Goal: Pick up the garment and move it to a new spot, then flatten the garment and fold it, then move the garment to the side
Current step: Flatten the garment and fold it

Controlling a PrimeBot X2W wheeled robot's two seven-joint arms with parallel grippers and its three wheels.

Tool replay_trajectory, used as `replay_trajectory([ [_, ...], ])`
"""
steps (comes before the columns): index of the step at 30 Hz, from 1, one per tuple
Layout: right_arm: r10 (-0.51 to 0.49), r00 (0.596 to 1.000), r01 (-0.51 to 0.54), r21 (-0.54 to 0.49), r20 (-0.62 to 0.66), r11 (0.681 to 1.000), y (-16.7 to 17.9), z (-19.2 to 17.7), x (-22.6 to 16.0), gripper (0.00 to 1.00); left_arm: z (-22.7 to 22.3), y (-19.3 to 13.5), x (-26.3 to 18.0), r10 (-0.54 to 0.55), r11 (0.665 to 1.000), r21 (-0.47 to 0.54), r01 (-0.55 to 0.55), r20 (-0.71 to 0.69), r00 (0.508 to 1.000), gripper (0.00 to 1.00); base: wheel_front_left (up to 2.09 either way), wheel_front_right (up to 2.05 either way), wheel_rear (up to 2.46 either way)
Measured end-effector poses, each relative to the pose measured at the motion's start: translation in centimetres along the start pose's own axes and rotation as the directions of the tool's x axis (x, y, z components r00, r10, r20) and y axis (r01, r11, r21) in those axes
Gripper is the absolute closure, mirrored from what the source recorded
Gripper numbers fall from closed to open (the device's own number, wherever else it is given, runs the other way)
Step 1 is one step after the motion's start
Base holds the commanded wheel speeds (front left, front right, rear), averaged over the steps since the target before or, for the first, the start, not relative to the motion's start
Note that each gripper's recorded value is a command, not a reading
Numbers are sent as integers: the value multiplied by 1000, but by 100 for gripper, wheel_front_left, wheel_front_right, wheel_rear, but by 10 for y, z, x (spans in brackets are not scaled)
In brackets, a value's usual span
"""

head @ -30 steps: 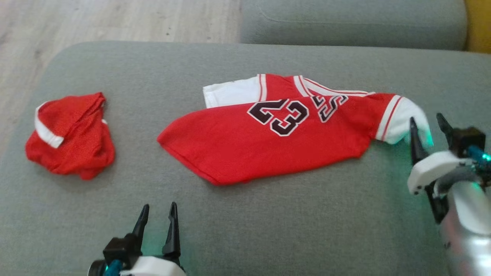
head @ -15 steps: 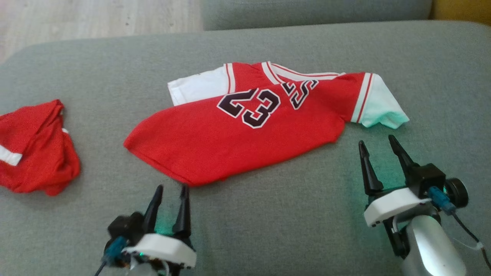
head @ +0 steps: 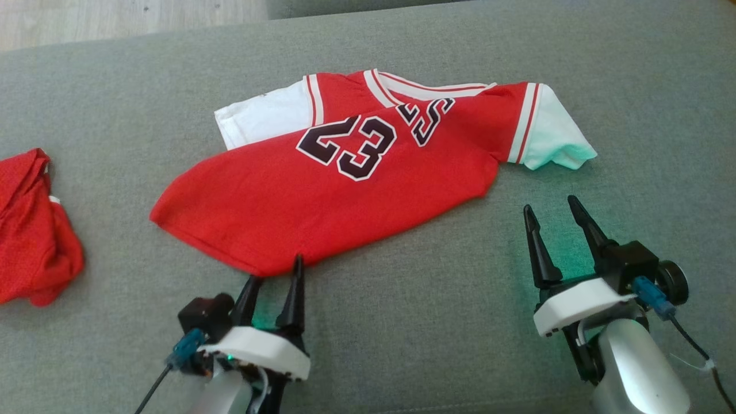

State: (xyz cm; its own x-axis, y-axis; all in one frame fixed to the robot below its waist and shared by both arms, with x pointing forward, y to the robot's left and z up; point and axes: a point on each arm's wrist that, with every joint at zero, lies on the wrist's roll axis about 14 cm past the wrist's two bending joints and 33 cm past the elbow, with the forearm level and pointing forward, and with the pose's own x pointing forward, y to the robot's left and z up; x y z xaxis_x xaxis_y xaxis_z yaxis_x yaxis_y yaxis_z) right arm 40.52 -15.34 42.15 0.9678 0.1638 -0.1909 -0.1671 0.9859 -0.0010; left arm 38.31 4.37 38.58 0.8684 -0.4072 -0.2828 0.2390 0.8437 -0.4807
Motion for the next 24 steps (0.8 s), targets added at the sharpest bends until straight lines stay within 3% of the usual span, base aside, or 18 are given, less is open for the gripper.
replay_trajectory([
  [4,2,1000,-2,14,-2,1000,1,-1,1,0,14,-11,4,-37,999,8,36,45,998,0,0,0,0],
  [5,3,1000,-3,17,-1,1000,2,-1,1,0,15,-12,5,-43,999,21,42,47,998,42,0,0,0],
  [6,6,1000,-6,21,1,1000,3,0,2,0,16,-14,5,-50,998,39,48,49,998,100,0,0,0],
  [14,15,999,-17,50,28,999,9,10,2,0,101,-62,-4,-210,965,215,149,294,933,100,0,0,0],
  [18,28,999,-31,66,41,997,14,15,1,0,122,-57,-14,-195,958,267,102,352,915,100,0,0,0],
  [24,42,999,-43,81,15,996,20,5,-1,0,124,-25,-9,-113,960,278,12,350,930,100,0,0,0],
])
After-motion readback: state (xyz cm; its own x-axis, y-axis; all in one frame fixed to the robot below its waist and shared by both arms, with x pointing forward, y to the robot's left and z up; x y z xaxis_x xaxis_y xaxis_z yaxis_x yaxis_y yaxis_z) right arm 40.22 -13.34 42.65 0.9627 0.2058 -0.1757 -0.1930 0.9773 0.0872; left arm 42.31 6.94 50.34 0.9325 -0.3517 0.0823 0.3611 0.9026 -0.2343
